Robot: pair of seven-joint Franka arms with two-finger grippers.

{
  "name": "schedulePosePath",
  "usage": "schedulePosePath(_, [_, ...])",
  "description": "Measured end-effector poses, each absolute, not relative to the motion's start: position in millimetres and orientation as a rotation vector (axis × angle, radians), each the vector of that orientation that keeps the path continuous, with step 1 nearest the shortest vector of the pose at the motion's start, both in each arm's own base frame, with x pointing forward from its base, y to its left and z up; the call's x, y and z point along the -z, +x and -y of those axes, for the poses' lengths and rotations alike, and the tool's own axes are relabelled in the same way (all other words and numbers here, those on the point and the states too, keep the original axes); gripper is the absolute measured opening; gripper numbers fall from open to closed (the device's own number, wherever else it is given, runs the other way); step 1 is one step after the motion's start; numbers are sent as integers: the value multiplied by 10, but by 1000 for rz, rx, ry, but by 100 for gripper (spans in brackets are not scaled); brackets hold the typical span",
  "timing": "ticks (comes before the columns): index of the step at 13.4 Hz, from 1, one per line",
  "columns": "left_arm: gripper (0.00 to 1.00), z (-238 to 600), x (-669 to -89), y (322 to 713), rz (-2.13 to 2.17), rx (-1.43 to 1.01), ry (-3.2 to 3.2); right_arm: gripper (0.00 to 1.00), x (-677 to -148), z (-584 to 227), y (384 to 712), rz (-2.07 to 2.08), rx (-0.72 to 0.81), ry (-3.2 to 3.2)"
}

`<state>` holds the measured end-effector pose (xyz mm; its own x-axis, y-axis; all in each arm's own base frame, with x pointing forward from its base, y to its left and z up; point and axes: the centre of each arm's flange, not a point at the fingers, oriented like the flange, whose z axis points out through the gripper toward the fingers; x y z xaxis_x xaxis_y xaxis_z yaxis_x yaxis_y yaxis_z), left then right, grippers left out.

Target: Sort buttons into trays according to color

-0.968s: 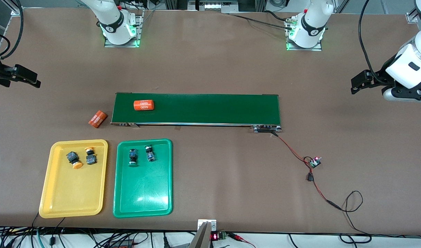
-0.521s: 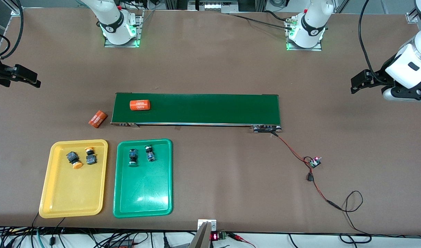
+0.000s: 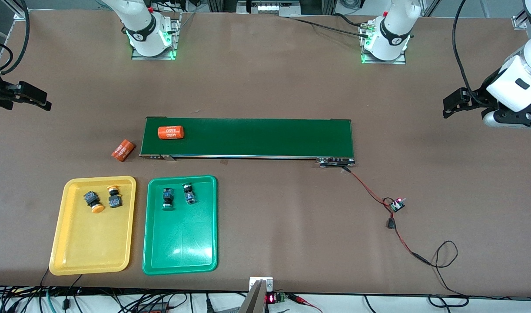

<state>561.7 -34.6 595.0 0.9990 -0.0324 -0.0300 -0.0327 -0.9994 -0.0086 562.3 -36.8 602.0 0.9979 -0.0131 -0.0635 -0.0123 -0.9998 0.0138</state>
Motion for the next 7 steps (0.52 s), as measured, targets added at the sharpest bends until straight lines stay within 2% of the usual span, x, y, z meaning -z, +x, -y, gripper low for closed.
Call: schedulePosePath(7, [100,369,-5950,5616,-57,-47,-3132,100,-6020,368,5623,20,99,3126])
